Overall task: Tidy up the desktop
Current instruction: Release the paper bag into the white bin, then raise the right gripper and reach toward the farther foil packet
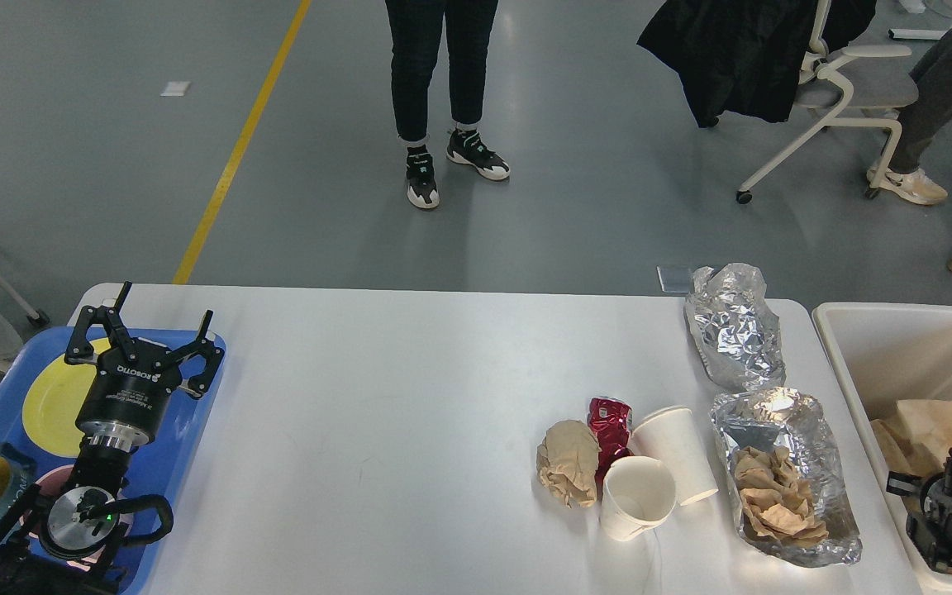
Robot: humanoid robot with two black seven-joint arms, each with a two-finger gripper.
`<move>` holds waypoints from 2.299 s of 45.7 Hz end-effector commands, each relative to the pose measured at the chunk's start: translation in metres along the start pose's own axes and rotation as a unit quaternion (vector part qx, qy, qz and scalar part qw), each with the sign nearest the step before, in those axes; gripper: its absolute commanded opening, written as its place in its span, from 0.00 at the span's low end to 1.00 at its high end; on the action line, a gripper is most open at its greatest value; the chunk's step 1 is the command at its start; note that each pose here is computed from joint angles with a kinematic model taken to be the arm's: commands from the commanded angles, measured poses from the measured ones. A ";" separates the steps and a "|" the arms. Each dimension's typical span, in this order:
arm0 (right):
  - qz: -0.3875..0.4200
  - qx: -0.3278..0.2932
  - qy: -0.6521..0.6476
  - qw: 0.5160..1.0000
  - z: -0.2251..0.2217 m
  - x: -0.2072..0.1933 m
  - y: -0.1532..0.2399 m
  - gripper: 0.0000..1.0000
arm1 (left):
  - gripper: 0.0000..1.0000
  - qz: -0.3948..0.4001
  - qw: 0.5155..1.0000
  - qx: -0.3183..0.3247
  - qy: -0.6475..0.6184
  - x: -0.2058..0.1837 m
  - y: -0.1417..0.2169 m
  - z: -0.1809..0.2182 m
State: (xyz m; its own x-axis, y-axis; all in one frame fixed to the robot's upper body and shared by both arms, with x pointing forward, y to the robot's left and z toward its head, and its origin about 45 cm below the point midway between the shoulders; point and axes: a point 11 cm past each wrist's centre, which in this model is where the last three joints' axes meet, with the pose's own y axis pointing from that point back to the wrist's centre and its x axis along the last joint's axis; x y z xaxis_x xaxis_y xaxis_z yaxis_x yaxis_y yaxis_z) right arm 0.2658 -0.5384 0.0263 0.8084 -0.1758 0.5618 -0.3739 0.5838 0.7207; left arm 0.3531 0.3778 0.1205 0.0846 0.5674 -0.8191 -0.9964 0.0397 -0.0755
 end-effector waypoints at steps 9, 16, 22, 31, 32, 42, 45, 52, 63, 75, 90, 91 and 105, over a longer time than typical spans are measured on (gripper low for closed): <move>0.043 0.000 -0.007 0.999 0.001 0.003 0.000 1.00 | 0.96 0.001 1.000 0.000 0.000 0.000 0.000 0.000; 0.047 -0.002 -0.008 0.999 0.004 0.006 0.000 1.00 | 0.96 0.001 1.000 0.000 0.000 0.000 0.000 0.000; 0.046 -0.002 -0.010 0.999 0.004 0.005 0.000 1.00 | 0.96 0.001 1.000 0.000 0.000 0.000 0.000 0.000; 0.035 0.014 -0.015 0.999 -0.006 0.014 0.003 1.00 | 0.96 0.000 1.000 0.001 0.000 0.000 0.000 0.000; 0.035 0.016 -0.020 0.999 -0.004 0.022 0.004 1.00 | 0.96 0.000 1.000 0.001 0.000 0.000 0.000 0.000; -0.067 0.019 -0.020 0.997 0.036 0.083 0.039 1.00 | 0.96 0.000 1.000 0.001 0.000 0.000 0.000 0.000; -0.095 0.014 0.011 0.995 0.040 0.110 0.059 1.00 | 0.96 0.000 1.000 0.001 0.000 0.000 0.000 0.000; -0.157 0.033 0.077 0.984 0.030 0.178 0.141 1.00 | 0.96 0.000 1.000 0.001 -0.001 0.000 0.000 0.000; -0.178 0.086 0.198 0.960 -0.026 0.235 0.298 1.00 | 0.96 0.000 1.000 0.000 0.000 0.000 0.000 0.000; -0.171 0.119 0.261 0.943 -0.056 0.238 0.409 1.00 | 0.96 0.000 1.000 0.001 0.000 0.000 0.000 0.000; -0.121 0.196 0.258 0.938 -0.082 0.209 0.429 1.00 | 0.96 0.001 1.000 0.000 0.000 0.000 0.000 0.000; -0.122 0.196 0.257 0.938 -0.082 0.209 0.429 1.00 | 0.96 0.001 1.000 0.000 0.000 0.000 0.000 0.000; -0.108 0.197 0.254 0.941 -0.084 0.214 0.428 1.00 | 0.96 0.000 1.000 0.000 0.000 0.000 0.000 0.000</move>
State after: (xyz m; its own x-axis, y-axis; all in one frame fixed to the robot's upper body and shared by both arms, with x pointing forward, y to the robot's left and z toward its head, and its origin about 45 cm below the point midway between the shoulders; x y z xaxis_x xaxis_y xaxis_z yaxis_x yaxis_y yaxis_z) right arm 0.3143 -0.2598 0.4209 0.9634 0.1996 0.1789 -0.2219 0.2194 0.9501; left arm 0.3530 0.3777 0.1202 0.0838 0.5675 -0.8191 -0.9964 0.0398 -0.0744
